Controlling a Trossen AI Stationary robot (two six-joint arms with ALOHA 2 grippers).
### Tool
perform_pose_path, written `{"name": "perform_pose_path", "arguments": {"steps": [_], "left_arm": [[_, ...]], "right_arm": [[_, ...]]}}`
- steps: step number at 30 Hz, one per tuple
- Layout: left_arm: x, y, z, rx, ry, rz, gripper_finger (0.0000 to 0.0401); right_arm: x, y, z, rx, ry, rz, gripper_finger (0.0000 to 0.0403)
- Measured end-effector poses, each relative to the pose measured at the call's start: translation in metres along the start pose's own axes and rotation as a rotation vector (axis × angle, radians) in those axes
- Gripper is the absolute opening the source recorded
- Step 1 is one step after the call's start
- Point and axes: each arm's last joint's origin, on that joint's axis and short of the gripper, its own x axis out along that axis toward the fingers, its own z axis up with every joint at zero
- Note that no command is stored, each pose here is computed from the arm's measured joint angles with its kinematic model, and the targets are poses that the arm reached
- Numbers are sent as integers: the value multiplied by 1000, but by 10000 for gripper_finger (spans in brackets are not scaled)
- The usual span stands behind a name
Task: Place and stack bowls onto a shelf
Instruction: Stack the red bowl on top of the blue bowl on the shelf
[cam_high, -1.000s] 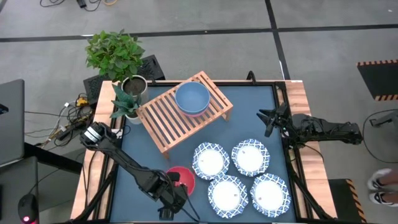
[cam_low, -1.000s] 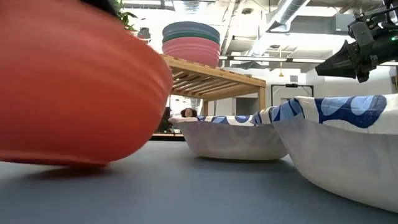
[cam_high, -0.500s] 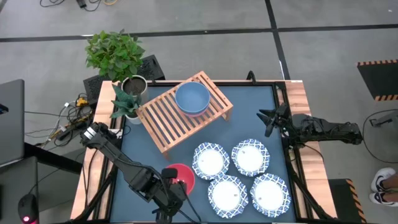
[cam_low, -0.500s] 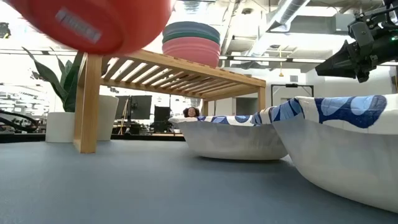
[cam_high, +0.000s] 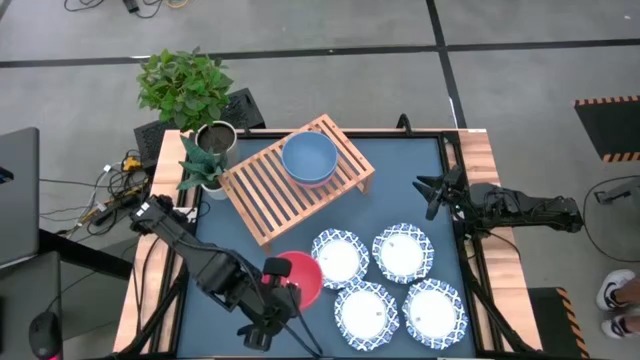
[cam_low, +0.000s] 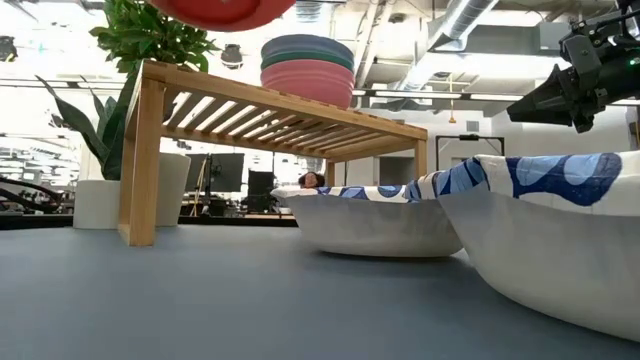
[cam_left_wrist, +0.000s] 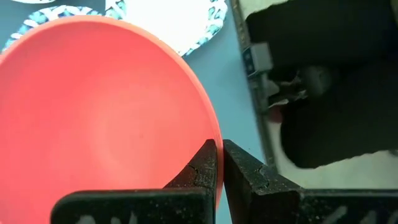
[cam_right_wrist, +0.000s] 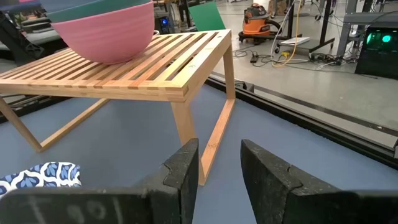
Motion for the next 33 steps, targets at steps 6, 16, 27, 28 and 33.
{"name": "perform_pose_path", "arguments": {"steps": [6,16,27,28,33], "left_arm": [[1,10,11,152,-78,42,0],[-12,31,33,372,-224,194,0],[-85,66,53,533,-315,628,0],[-92,74,50,521,-306,690,0],[-119,116,32,437,-176,823,0]], "right_arm": [[0,0,0,0,0,0,144],[0,0,0,0,0,0,144],[0,0,0,0,-1,-3,144],[0,0,0,-1,-1,-3,144],[0,0,0,-2,1,-9,144]]}}
